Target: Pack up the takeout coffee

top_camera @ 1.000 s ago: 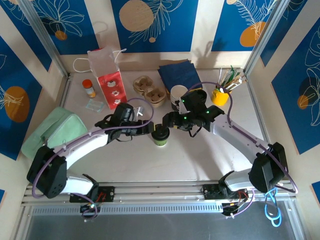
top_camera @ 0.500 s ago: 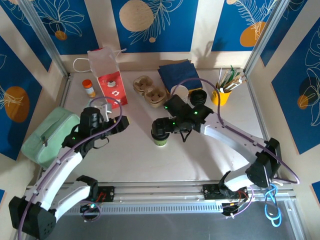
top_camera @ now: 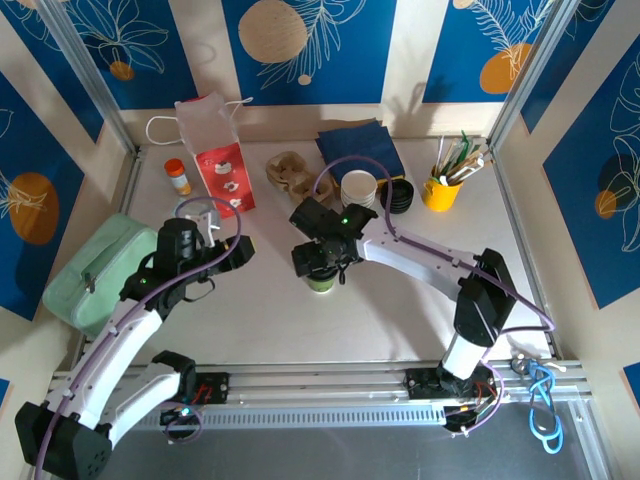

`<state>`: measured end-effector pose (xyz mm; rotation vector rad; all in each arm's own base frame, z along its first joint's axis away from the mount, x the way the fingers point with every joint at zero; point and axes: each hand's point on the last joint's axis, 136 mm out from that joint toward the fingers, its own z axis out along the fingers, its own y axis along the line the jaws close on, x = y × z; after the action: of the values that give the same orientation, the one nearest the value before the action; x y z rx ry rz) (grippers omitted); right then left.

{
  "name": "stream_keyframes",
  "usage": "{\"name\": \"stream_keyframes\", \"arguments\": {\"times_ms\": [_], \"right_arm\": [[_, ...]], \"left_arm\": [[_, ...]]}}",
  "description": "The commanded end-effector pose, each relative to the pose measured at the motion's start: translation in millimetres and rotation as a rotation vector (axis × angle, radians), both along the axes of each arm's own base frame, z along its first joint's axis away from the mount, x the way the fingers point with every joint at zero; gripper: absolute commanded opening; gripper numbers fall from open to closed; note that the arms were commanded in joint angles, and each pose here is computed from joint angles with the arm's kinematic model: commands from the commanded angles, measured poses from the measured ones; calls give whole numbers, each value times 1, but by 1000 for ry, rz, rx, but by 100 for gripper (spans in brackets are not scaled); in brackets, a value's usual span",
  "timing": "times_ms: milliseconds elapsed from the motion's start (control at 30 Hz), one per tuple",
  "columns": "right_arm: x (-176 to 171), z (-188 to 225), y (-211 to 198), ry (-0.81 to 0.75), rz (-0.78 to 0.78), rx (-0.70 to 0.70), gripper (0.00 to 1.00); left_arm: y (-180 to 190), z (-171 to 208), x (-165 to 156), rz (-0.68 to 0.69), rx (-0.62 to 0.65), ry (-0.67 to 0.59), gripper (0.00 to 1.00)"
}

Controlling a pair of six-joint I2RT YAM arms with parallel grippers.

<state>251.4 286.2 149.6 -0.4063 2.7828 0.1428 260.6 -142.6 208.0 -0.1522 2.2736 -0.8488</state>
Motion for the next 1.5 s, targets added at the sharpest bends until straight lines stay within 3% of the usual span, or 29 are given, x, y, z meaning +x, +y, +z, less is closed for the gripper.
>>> {"name": "stream_keyframes", "arguments": {"times_ms": [0, 633, 1467], "right_arm": [[1, 3, 1, -12, 9, -38, 99], [5, -14, 7, 16, 18, -101, 81], [2, -34, -1, 62, 20, -181, 79]], "left_arm": [[5, -7, 0, 3, 25, 1, 63], [5, -21, -3, 7, 20, 31, 62], [4, -31, 3, 21, 8, 67, 63]]}}
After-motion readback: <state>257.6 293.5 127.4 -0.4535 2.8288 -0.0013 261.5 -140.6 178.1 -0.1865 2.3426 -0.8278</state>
